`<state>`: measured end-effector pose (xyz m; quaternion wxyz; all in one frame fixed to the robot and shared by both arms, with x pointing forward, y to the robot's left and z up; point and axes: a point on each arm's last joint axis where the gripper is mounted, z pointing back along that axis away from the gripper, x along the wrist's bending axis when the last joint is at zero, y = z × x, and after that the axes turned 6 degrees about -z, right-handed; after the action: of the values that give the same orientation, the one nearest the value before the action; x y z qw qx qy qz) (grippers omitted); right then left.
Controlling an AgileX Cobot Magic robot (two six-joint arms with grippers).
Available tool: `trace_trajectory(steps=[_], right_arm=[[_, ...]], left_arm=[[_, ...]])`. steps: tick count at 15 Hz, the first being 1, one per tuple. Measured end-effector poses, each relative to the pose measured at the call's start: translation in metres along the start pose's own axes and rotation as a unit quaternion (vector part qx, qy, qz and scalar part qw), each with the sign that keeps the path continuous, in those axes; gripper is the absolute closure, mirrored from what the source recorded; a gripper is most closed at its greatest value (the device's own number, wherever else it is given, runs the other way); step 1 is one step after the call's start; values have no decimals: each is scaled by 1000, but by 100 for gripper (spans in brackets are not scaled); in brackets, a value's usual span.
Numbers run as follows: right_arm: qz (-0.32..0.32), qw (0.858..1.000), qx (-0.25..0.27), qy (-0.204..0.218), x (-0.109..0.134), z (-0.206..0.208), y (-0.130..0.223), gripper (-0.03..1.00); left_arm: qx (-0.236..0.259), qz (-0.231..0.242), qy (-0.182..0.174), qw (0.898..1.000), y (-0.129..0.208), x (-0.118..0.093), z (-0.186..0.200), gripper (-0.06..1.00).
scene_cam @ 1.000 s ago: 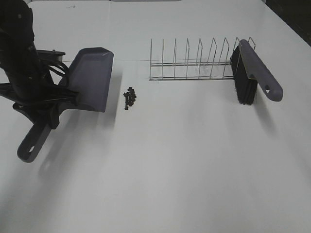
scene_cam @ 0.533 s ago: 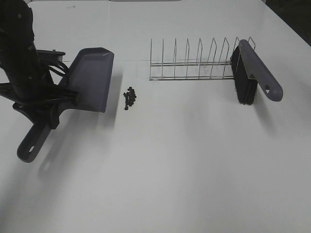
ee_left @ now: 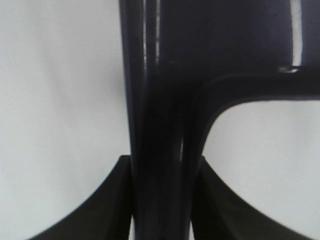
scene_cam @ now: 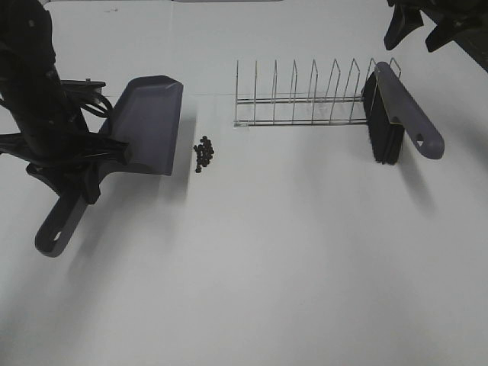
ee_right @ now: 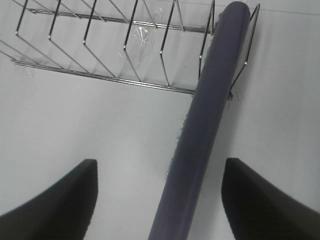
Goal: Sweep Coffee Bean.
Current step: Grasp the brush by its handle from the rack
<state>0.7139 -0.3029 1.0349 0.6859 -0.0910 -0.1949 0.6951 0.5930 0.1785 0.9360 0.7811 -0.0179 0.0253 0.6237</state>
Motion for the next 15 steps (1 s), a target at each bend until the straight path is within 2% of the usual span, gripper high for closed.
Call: trace_trajectory(steps=[4, 9, 11, 12, 14, 15], right_arm=[[-4, 1000, 30, 7, -10, -48, -8, 39], [2, 997, 67, 32, -22, -93, 2, 41], [5, 998, 58, 39, -25, -106, 2, 48], [6, 998, 57, 41, -25, -106, 2, 56], [7, 997, 54, 49, -28, -106, 2, 66], [5, 997, 55, 50, -29, -106, 2, 68]], left_arm=[[0, 0, 0, 1000, 0, 0, 0, 68], [0, -1, 0, 1000, 0, 0, 0, 68], [1, -1, 0, 1000, 0, 0, 0, 68], [1, -1, 0, 1000, 0, 0, 0, 68], [1, -1, 0, 1000, 0, 0, 0, 68], [1, -1, 0, 1000, 0, 0, 0, 68]])
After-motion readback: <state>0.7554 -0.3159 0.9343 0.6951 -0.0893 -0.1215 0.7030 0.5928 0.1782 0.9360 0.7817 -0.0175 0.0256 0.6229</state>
